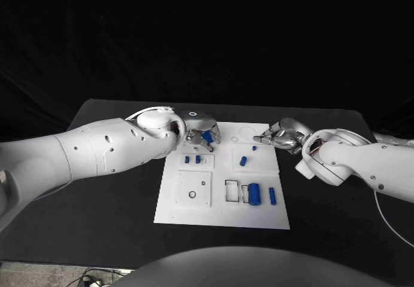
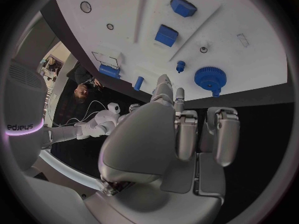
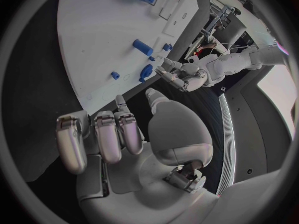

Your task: Assemble the parts on the task board

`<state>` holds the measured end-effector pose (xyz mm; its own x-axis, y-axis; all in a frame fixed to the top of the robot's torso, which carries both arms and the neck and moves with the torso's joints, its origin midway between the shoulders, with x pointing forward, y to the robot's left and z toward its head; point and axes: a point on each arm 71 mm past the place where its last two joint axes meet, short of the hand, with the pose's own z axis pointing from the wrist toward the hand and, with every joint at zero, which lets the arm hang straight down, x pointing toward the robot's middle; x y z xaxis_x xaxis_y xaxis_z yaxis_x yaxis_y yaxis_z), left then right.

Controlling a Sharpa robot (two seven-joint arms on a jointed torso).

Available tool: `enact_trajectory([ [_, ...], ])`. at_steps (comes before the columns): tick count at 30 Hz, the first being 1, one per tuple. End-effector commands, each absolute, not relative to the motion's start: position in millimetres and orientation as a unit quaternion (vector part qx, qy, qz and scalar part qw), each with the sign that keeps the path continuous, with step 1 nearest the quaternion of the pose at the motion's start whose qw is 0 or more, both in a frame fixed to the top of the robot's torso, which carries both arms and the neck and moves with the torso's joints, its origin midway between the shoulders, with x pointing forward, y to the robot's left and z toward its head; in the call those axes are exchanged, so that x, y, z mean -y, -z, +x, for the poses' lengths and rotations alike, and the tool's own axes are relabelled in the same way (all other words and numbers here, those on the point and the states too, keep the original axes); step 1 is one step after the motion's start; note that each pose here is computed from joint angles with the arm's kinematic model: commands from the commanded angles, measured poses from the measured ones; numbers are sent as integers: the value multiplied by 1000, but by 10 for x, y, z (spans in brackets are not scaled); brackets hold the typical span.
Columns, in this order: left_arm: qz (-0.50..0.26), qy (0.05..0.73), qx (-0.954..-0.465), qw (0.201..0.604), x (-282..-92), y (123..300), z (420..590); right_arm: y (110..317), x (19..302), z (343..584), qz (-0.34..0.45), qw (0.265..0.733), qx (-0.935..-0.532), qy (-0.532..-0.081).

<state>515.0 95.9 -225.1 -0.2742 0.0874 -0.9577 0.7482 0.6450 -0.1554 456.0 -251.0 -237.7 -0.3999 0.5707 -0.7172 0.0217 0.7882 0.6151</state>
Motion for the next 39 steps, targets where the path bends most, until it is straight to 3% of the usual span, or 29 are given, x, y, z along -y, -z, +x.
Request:
enact_trajectory([
  [1,303,307,-735,523,-929,2268,5135,2361,2499,4559,184,523,-786,-275],
  [39,317,275,-754,506,-884,2413,5159,2366,2481,4558,184,519,-788,-275],
])
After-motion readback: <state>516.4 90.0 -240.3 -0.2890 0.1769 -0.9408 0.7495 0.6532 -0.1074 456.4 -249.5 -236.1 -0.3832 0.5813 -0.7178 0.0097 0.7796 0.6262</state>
